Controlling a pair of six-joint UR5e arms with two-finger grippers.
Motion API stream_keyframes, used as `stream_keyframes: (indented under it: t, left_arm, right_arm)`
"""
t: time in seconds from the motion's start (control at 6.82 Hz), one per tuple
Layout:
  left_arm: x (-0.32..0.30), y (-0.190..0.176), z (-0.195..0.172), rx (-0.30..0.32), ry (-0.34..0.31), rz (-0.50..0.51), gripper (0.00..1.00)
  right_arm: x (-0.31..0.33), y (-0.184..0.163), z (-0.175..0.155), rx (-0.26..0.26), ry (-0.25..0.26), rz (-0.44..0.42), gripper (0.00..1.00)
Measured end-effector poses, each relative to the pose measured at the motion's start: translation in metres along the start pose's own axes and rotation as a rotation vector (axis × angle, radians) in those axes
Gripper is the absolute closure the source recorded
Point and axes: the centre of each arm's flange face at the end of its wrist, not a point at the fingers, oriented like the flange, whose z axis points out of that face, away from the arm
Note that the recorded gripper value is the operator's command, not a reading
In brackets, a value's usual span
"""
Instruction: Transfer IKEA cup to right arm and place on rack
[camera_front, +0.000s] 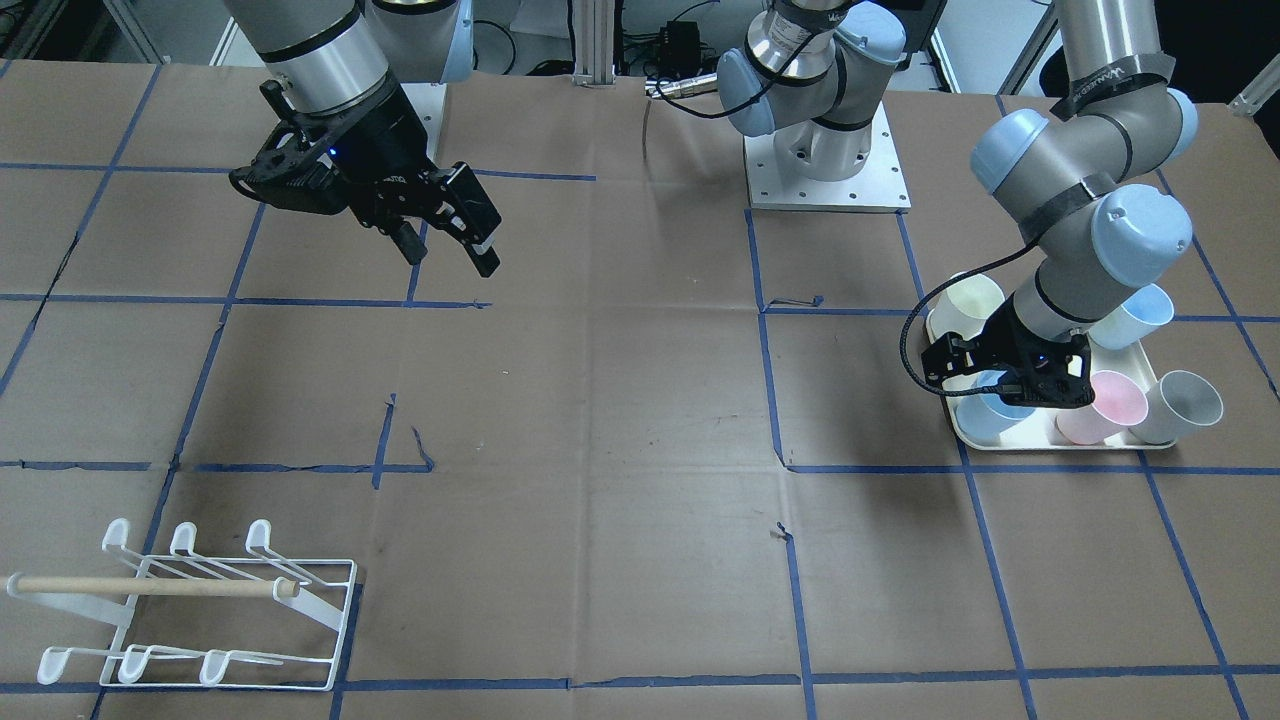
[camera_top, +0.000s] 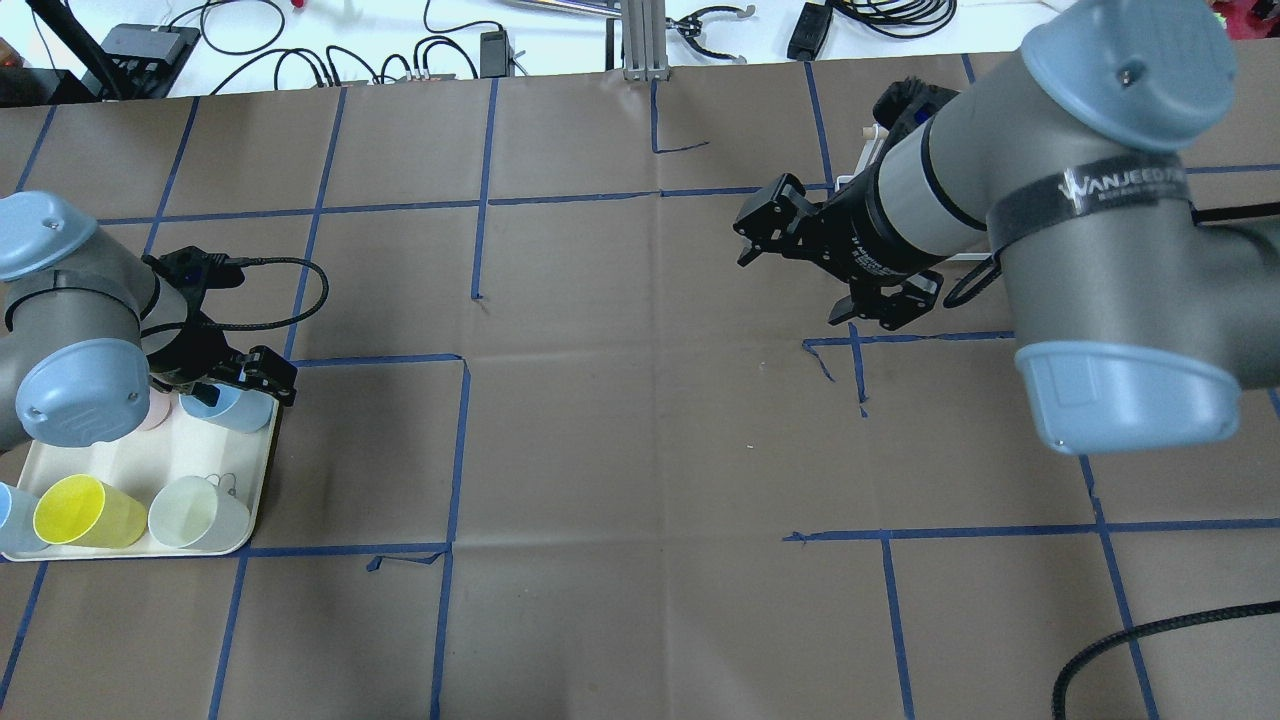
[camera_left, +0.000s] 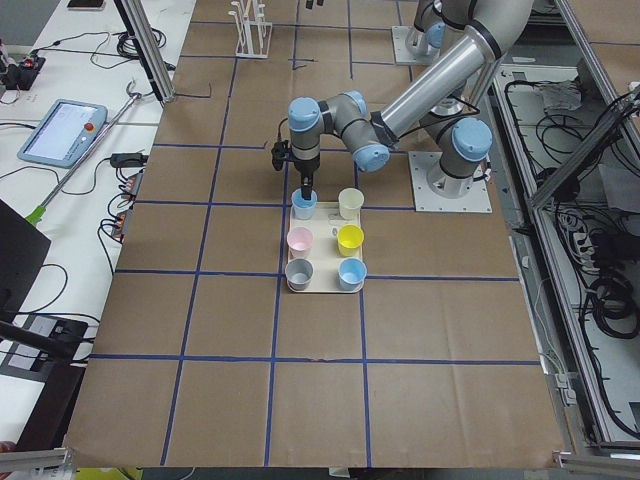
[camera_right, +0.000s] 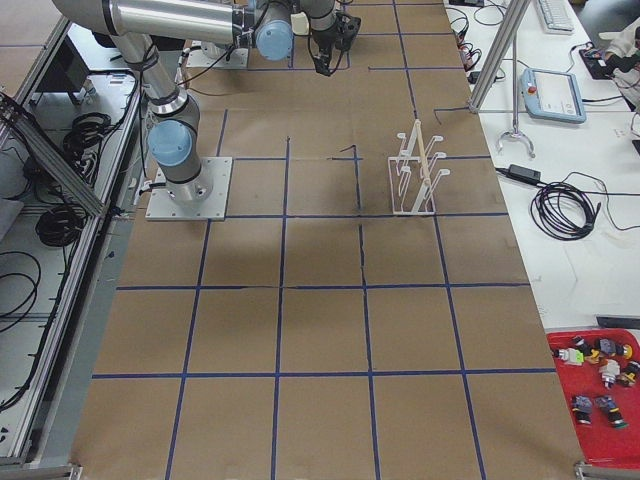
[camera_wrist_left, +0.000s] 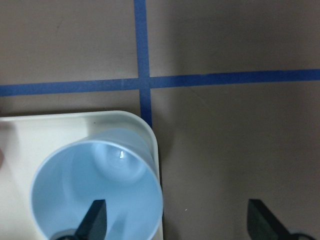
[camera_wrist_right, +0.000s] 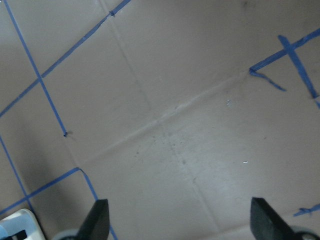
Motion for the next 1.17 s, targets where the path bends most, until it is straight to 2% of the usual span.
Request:
stream_keyframes:
  t: [0.15,0.44,0.59,0.73,0.88,1.17]
  left_arm:
    - [-0.003,0.0,0.001,-0.001,-0.019,-0.01,0.27]
    - [-0.01,-0.003,-0.002,0.022,-0.089,-0.033,0.81]
    - [-0.011,-0.003,-0.003,0.025,-0.1,-0.037,1.0]
    - [-0.011,-0.003,-0.003,0.027,-0.102,-0.039,1.0]
    - [-0.011,-0.005,-0.006,0.035,-0.103,-0.04,1.0]
    - [-0.014,-0.015,-0.035,0.083,-0.124,-0.037,1.0]
  right_arm:
    - [0.005,0.007,0.011,0.002,-0.077,0.095,0.0]
    - [0.013,0.019,0.028,-0.001,-0.203,0.252,0.0]
    - [0.014,0.022,0.03,0.001,-0.253,0.328,0.0]
    - [0.012,0.024,0.031,-0.015,-0.296,0.404,0.0]
    - [0.013,0.027,0.036,-0.038,-0.317,0.458,0.0]
    - [0.029,0.039,0.05,-0.017,-0.381,0.462,0.0]
